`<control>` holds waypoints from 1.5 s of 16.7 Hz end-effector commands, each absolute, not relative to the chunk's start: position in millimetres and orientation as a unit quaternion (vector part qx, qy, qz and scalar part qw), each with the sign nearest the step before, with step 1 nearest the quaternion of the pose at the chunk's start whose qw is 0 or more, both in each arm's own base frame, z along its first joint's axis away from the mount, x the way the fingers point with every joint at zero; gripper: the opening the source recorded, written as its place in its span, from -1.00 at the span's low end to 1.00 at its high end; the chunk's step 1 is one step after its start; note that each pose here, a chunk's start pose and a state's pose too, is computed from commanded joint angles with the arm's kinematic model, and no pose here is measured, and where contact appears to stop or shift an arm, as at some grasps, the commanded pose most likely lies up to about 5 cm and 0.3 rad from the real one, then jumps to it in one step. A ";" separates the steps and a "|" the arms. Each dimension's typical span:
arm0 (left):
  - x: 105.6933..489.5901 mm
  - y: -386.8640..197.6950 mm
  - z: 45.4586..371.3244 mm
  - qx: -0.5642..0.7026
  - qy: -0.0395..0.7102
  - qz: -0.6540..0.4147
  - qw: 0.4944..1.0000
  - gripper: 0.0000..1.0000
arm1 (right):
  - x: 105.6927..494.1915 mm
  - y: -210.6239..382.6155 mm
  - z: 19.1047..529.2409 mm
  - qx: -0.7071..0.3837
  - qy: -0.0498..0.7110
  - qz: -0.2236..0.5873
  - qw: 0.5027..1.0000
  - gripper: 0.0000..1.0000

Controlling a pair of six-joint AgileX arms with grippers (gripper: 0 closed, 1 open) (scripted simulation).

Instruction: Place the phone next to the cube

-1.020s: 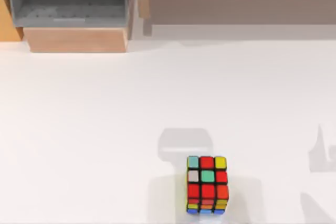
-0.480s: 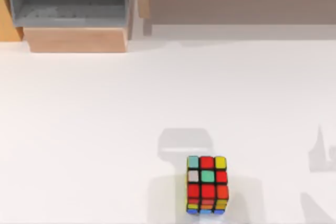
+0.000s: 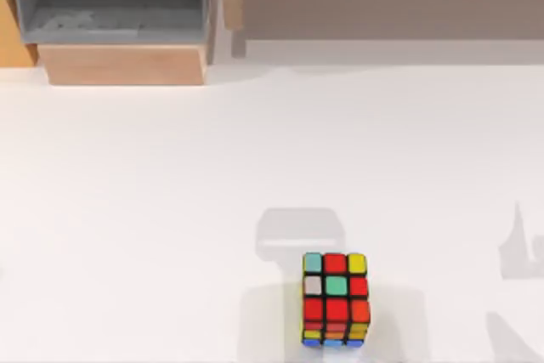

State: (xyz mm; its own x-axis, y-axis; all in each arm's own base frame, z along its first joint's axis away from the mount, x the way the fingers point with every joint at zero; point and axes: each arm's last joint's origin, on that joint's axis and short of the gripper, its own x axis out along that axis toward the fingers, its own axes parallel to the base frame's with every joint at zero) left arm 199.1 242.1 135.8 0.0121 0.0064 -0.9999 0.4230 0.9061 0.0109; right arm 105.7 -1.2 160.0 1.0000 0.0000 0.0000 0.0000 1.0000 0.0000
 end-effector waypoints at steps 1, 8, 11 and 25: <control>202.6 242.1 142.8 0.163 0.682 -0.141 0.698 -1.00 | 105.7 -1.2 160.0 0.000 0.000 0.000 1.000 1.00; 255.0 197.1 192.7 0.182 0.635 -0.087 0.746 -1.00 | 105.7 -1.2 160.0 0.000 0.000 0.000 1.000 1.00; 280.9 153.4 205.1 0.158 0.615 -0.087 0.768 -1.00 | 105.7 -1.2 160.0 0.000 0.000 0.000 1.000 1.00; 280.8 -100.0 199.0 -0.006 0.691 -0.097 0.716 -1.00 | 105.7 -1.2 160.0 0.000 0.000 0.000 1.000 1.00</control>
State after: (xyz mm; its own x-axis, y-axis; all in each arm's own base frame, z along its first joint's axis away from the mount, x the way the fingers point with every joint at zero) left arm 280.8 -100.0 199.0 0.0257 -0.1476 -0.9887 0.1303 0.9811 -0.1431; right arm 105.7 -1.2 160.0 1.0000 0.0000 0.0000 0.0000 1.0000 0.0000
